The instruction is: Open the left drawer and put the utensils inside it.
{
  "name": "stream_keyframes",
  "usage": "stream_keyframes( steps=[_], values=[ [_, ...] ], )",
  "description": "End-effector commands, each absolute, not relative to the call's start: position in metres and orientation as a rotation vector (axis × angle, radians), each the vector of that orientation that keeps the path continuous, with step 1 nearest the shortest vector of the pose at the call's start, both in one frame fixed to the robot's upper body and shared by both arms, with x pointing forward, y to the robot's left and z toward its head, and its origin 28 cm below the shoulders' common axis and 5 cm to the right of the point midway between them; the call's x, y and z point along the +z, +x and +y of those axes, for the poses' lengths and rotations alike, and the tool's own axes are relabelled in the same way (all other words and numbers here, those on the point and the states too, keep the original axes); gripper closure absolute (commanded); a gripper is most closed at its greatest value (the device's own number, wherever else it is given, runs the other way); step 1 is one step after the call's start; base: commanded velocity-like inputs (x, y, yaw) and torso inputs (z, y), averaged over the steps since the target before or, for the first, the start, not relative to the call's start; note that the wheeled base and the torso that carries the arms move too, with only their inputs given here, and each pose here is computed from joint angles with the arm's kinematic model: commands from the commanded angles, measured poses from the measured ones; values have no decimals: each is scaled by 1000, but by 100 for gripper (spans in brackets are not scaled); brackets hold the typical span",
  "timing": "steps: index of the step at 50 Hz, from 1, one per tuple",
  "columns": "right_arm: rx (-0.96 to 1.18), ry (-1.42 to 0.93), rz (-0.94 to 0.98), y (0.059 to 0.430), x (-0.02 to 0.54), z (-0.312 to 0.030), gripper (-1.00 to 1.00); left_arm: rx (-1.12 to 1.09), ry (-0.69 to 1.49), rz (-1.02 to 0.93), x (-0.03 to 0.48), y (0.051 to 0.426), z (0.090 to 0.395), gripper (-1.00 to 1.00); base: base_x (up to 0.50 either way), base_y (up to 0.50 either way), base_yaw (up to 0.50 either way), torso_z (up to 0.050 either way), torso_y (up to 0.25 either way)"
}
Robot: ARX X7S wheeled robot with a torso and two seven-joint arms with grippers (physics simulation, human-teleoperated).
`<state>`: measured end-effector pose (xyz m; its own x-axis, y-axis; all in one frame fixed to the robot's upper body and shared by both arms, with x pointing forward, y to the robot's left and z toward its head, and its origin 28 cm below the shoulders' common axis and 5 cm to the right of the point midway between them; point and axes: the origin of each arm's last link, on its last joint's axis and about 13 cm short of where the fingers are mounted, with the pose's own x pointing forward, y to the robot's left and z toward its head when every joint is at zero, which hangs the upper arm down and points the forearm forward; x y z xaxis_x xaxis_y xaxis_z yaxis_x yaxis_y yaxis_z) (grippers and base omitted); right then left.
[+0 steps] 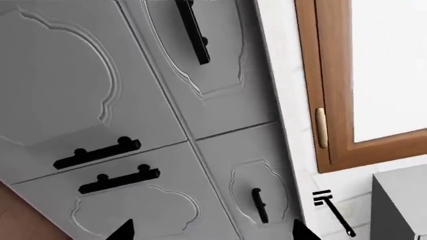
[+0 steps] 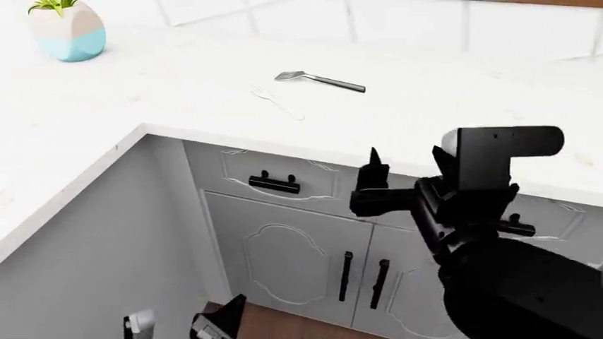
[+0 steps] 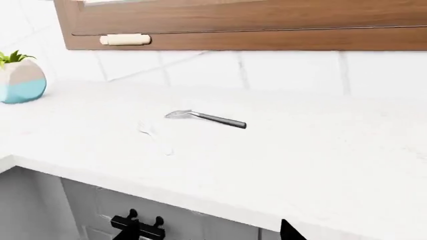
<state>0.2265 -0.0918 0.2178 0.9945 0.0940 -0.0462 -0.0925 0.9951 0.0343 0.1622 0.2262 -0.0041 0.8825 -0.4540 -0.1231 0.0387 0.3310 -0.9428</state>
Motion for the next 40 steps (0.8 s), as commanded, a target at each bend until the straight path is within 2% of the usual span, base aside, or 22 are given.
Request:
stream_keyframes(
  steps=[1,8,13,16,21,30,40],
  values=[
    [174,-229,143,202,329,-110,-100,-358,-1353,401,-13,156,229,-100,0,0,0,0,0],
    [68,-517,257,244,373,-117,-100,-345,-1320,413,-16,158,229,-100,0,0,0,0,0],
    [-7,-461,280,287,398,-127,-100,-341,-1309,418,-18,159,228,-100,0,0,0,0,0],
    [7,-418,316,299,403,-127,-100,-334,-1306,422,-20,160,228,-100,0,0,0,0,0],
    [-8,-393,377,304,404,-128,-100,-331,-1301,427,-20,160,229,-100,0,0,0,0,0],
    [-9,-385,343,307,403,-130,-100,-334,-1304,426,-19,159,228,-100,0,0,0,0,0],
    [10,-409,355,308,401,-130,-100,-331,-1308,430,-20,160,228,-100,484,127,0,0,0]
  ],
)
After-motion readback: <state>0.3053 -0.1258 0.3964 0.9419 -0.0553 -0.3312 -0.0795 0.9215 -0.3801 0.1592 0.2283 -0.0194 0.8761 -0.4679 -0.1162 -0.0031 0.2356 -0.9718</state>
